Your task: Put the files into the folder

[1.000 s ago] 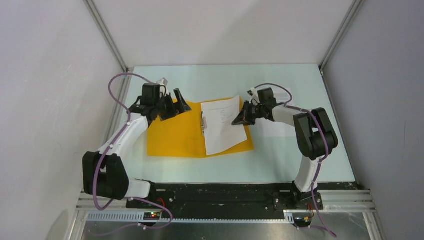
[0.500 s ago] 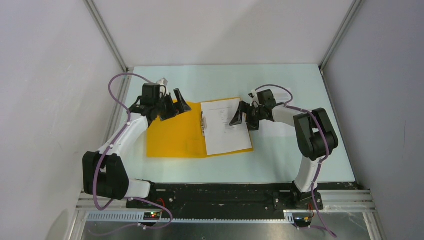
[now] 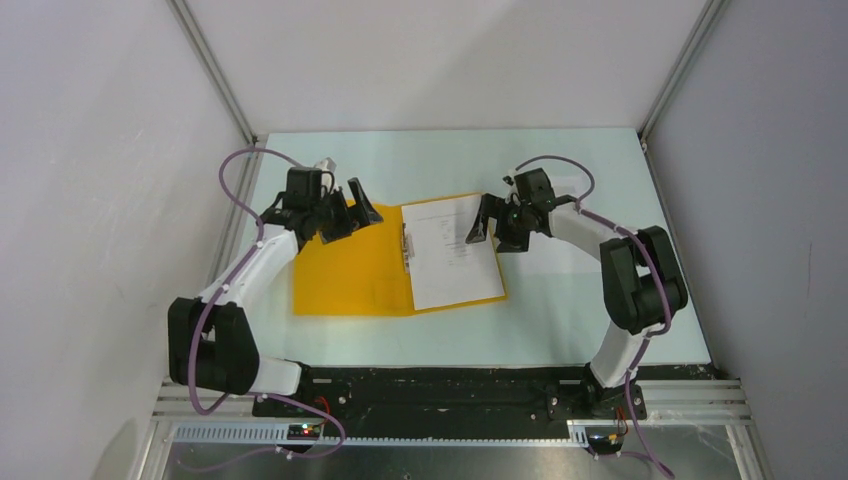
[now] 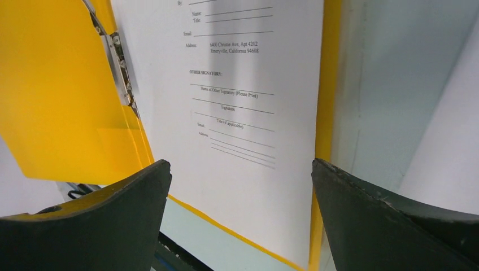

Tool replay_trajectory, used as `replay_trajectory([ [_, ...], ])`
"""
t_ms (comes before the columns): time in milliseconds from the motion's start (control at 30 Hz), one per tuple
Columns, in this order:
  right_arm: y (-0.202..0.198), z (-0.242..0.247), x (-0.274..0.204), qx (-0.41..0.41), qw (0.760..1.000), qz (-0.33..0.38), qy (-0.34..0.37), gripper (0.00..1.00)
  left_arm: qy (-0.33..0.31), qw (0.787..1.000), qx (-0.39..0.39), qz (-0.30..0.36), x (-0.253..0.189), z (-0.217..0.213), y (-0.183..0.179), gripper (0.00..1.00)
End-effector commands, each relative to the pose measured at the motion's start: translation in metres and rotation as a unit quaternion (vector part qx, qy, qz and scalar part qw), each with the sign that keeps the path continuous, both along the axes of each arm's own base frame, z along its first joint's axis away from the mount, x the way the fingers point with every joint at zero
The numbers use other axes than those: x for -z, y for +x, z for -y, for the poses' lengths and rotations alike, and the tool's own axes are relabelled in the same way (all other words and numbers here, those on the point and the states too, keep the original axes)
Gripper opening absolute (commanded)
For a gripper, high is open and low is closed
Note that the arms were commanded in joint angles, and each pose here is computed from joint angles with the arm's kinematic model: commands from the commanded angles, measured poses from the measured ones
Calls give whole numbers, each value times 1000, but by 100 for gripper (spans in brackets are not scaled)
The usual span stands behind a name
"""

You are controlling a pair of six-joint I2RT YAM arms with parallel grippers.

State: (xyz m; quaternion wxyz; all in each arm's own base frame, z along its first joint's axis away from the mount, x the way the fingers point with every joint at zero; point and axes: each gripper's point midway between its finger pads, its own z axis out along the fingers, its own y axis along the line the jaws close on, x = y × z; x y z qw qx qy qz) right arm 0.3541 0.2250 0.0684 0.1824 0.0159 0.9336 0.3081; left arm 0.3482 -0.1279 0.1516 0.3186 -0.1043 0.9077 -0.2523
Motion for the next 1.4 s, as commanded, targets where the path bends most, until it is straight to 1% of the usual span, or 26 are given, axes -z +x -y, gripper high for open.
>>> replay_trajectory([
  [0,6,10,-26,15,999,29,-25,99,-4,1000,-17,16,-11,-3,11,97],
  [100,7,13,-33,14,999,39,-22,99,-10,1000,-21,21,-17,-1,14,96],
  [200,16,27,-56,15,997,72,-10,99,-5,999,-16,44,-31,6,21,96],
  [333,36,86,-74,34,991,127,-36,100,-10,998,11,69,-47,35,29,97],
  [433,46,154,-73,73,986,136,-62,99,-16,995,52,83,-58,76,34,98],
  [467,47,168,-71,69,985,142,-74,99,-15,994,73,78,-54,95,32,99],
  [500,49,194,-68,91,983,139,-80,99,-17,992,80,93,-66,107,37,99],
  [533,49,216,-66,101,981,140,-84,99,-16,991,101,84,-58,129,33,100],
  [567,50,225,-61,104,982,135,-84,99,-21,989,107,99,-71,142,38,100],
  [600,49,240,-59,111,981,136,-81,99,-19,988,123,85,-59,164,35,100],
  [633,52,248,-54,110,981,135,-80,99,-25,987,123,100,-72,176,42,100],
  [667,52,260,-52,107,981,140,-83,99,-33,986,131,95,-71,200,44,100],
  [700,55,265,-48,105,981,139,-84,99,-41,987,128,87,-68,212,47,100],
  [733,55,271,-45,95,981,142,-90,99,-35,988,134,71,-49,231,48,100],
  [767,60,276,-41,81,981,146,-99,99,-50,987,130,79,-61,245,54,100],
  [800,59,277,-31,75,984,131,-98,99,-49,987,134,80,-55,265,60,100],
  [833,64,280,-33,66,983,138,-105,99,-53,987,132,78,-53,276,62,100],
  [867,64,281,-24,63,985,125,-104,99,-52,986,134,81,-47,294,67,100],
  [933,69,286,-18,61,985,118,-109,99,-51,987,126,90,-40,317,79,100],
  [967,72,288,-19,62,985,119,-112,100,-42,988,127,81,-18,328,80,100],
  [1000,73,291,-14,64,985,112,-112,100,-47,987,117,96,-28,334,89,100],
  [1033,76,295,-15,70,985,110,-112,100,-43,989,111,87,-11,340,92,100],
  [1067,77,297,-11,75,986,104,-109,99,-51,989,104,96,-16,345,97,100],
  [1100,80,303,-14,86,985,103,-107,99,-50,990,97,86,-3,349,99,100],
  [1200,91,314,-13,106,983,101,-108,99,-60,992,82,74,9,354,104,100],
  [1367,105,317,-4,112,983,95,-106,100,-70,994,79,32,42,361,98,100],
])
